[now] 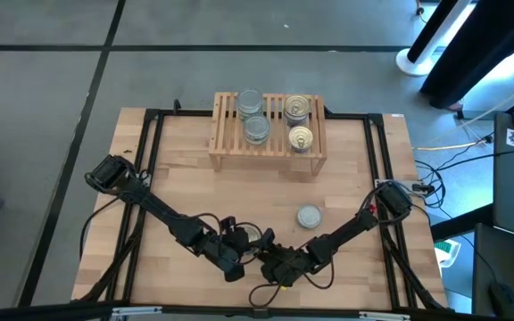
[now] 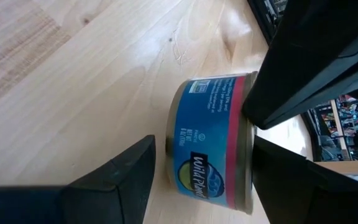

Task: Stack canned seafood by type on shelf
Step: Stack the blue pink tuna can on top of the blue pink tuna can on the shelf

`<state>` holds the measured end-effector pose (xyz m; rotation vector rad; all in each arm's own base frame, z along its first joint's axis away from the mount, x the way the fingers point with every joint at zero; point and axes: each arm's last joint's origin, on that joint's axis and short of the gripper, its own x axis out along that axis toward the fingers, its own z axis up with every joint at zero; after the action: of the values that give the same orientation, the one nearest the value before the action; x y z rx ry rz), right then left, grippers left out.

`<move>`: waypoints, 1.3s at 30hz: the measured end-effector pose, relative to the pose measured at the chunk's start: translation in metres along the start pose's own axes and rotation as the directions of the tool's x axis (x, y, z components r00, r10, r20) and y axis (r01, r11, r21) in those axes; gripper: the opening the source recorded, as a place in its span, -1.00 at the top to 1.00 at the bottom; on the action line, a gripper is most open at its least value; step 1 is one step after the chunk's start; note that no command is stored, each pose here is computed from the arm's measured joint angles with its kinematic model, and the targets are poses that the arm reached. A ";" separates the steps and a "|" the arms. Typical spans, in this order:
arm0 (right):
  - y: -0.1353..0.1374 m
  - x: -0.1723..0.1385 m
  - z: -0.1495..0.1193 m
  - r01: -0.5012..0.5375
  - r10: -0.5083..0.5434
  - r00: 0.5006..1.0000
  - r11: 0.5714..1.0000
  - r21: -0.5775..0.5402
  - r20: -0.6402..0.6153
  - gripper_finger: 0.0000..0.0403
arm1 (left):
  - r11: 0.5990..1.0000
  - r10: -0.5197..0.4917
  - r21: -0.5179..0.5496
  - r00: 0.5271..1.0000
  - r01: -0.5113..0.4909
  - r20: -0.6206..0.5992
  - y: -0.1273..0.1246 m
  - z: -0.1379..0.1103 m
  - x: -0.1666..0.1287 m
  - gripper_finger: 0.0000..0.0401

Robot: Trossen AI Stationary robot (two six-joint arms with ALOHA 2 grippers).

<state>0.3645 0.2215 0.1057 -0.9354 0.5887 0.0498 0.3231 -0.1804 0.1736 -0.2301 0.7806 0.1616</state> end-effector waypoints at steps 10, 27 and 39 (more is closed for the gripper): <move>0.000 0.000 0.000 0.003 -0.003 1.000 1.000 0.002 0.002 -0.21 | 1.000 -0.002 -0.002 1.000 0.002 0.003 0.000 0.001 0.000 1.00; -0.011 0.010 -0.006 0.040 -0.038 0.999 0.997 0.060 -0.023 0.02 | 1.000 0.006 -0.002 1.000 -0.006 0.008 0.001 0.001 0.000 1.00; -0.012 0.010 -0.006 0.039 -0.038 0.999 0.997 0.060 -0.014 0.03 | 1.000 0.001 -0.005 1.000 -0.001 0.002 0.001 0.001 -0.001 1.00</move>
<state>0.3741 0.2078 0.1069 -0.8887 0.5807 -0.0087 0.3231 -0.1797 0.1747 -0.2344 0.7780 0.1643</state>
